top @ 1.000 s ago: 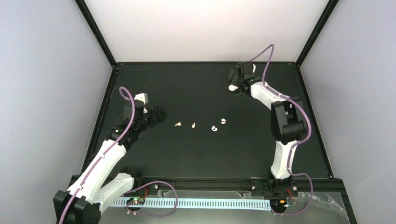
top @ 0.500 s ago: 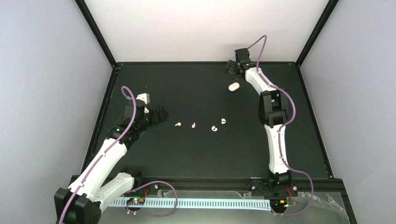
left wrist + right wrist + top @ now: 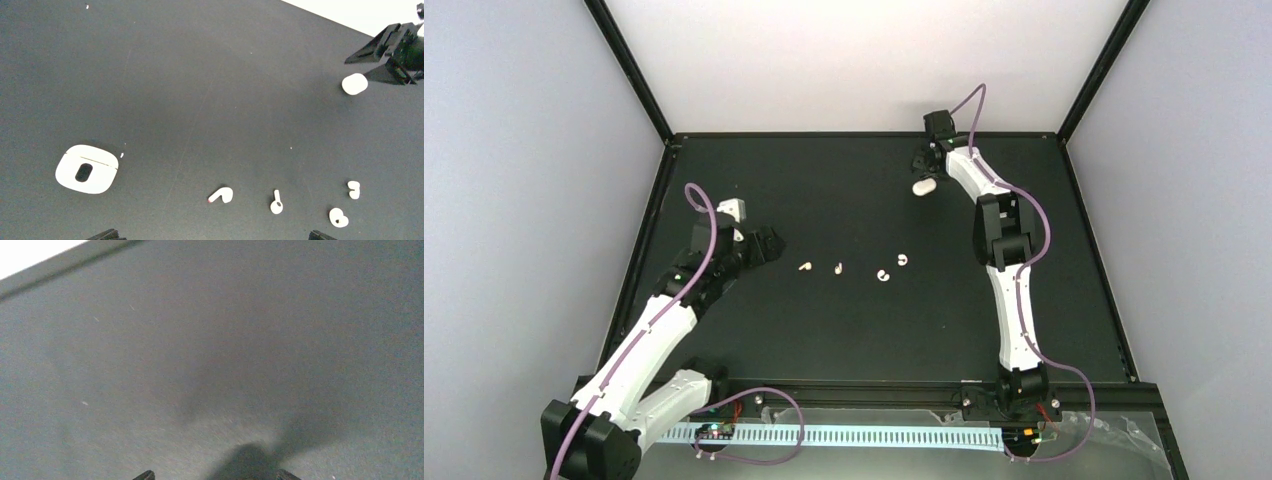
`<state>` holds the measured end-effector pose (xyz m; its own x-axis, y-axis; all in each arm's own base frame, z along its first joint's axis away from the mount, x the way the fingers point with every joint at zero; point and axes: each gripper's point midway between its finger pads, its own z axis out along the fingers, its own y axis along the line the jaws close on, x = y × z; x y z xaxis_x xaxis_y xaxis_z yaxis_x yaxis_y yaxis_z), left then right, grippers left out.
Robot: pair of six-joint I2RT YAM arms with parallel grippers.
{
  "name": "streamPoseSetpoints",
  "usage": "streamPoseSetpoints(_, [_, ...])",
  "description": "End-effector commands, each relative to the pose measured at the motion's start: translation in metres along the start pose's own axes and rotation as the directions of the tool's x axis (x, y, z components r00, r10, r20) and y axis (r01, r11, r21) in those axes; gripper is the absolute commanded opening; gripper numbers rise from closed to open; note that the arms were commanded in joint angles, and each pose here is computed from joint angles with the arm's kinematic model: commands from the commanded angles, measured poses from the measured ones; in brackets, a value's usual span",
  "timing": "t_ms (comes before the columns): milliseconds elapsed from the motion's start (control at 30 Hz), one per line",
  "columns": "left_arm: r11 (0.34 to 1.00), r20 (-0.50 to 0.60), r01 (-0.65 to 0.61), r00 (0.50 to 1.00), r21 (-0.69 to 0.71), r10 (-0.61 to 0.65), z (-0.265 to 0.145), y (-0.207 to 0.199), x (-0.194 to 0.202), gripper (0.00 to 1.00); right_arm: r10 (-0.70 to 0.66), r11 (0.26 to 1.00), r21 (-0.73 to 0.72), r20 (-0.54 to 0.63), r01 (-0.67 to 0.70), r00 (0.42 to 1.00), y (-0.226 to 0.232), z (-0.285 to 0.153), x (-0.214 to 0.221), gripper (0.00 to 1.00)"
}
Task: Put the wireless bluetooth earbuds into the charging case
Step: Pick up the charging case at the center of the board.
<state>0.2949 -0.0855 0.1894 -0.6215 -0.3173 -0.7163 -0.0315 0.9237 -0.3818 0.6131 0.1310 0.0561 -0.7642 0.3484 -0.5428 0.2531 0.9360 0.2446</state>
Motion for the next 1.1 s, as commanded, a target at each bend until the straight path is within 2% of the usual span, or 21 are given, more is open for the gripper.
streamPoseSetpoints(0, [1.000,0.002,0.002,1.000,0.016,-0.002,0.001,-0.003,-0.003,0.99,-0.024,0.999,0.019,-0.049,0.025,0.999,-0.010,-0.005,0.021,0.62])
streamPoseSetpoints(333, [0.999,-0.014,0.002,1.000,0.044,-0.002,-0.001,-0.007,-0.001,0.99,-0.066,0.998,0.003,-0.070,0.066,0.995,-0.011,-0.022,0.045,0.58])
streamPoseSetpoints(567, [0.998,-0.009,0.001,1.000,0.061,0.000,-0.004,-0.010,-0.001,0.99,-0.142,0.990,-0.033,-0.048,0.141,0.989,0.009,-0.042,0.052,0.62])
streamPoseSetpoints(667, [0.998,-0.012,0.000,1.000,0.065,0.001,-0.004,-0.011,0.000,0.99,-0.152,0.988,-0.005,-0.045,0.152,0.987,0.007,-0.043,0.048,0.65])
streamPoseSetpoints(1067, [0.998,-0.012,-0.003,1.000,0.057,0.004,-0.006,-0.009,0.001,0.99,-0.182,0.974,0.125,-0.077,0.191,0.980,-0.009,-0.023,0.041,0.65])
